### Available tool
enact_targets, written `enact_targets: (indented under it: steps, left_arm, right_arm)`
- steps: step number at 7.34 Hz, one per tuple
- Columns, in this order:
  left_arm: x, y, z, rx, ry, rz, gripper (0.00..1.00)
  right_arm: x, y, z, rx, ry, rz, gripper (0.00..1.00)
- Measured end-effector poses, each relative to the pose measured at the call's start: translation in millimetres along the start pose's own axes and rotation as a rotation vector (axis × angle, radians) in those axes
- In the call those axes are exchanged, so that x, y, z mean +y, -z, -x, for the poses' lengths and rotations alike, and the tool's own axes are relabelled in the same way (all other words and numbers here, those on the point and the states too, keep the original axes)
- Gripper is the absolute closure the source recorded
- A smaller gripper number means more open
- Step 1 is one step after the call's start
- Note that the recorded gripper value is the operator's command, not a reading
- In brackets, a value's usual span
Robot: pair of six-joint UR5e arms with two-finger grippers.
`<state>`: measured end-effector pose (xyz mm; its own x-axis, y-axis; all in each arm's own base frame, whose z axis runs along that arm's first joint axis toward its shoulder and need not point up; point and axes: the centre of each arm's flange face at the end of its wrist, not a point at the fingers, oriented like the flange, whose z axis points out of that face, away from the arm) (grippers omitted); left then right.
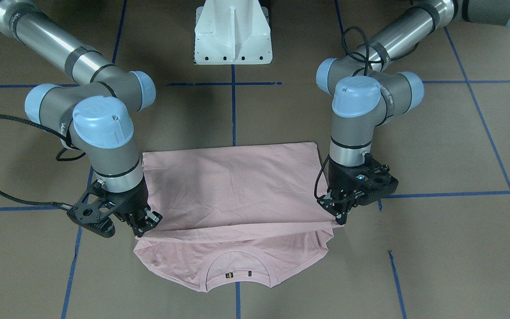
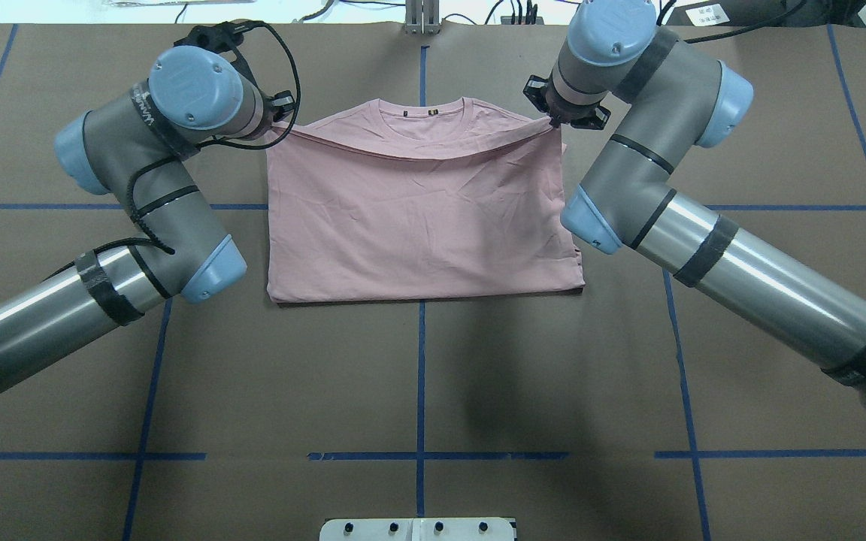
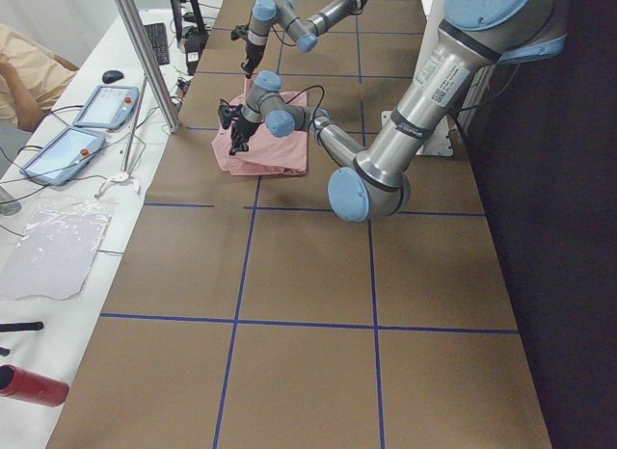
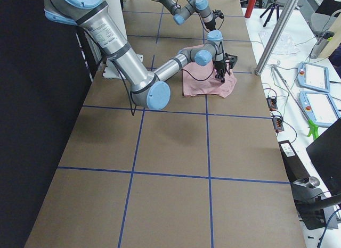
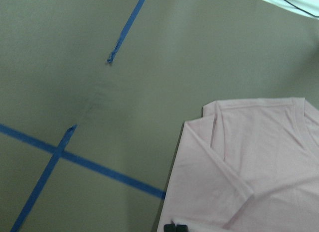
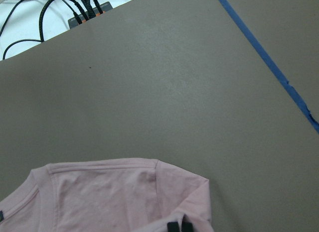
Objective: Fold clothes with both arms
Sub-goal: 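Release the hem at the collar and raise both grippers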
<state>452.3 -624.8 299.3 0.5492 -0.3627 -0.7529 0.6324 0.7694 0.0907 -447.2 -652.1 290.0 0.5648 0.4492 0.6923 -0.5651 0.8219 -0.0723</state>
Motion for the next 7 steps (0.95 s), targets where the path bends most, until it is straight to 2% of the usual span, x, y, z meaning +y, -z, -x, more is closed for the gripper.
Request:
enact_targets:
  steps: [1, 3, 4, 6, 7]
  left_arm:
    - [-1.6, -25.5, 2.8, 0.010, -0.007, -0.016, 1.00]
    - [-1.0, -50.4, 8.4, 0.014, -0.017, -0.024, 0.83]
    - [0.7, -53.9, 9.7, 0.018, -0.022, -0.024, 0.81]
    - [2.7, -51.2, 15.5, 0.085, -0.022, -0.030, 0.72]
    - [2.2, -41.1, 14.9, 0.132, -0.021, -0.033, 0.71]
  right_arm:
    - [-4.1, -17.2, 3.0, -0.001, 0.002, -0.001, 1.00]
    - [-7.3, -30.6, 6.9, 0.005, 0.002, -0.003, 1.00]
    - [-7.1, -31.3, 9.3, 0.004, 0.003, -0.003, 1.00]
    - [-8.2, -32.1, 9.7, 0.006, 0.002, -0.012, 0.01]
    - [-9.2, -31.7, 10.1, 0.006, -0.006, -0.022, 0.00]
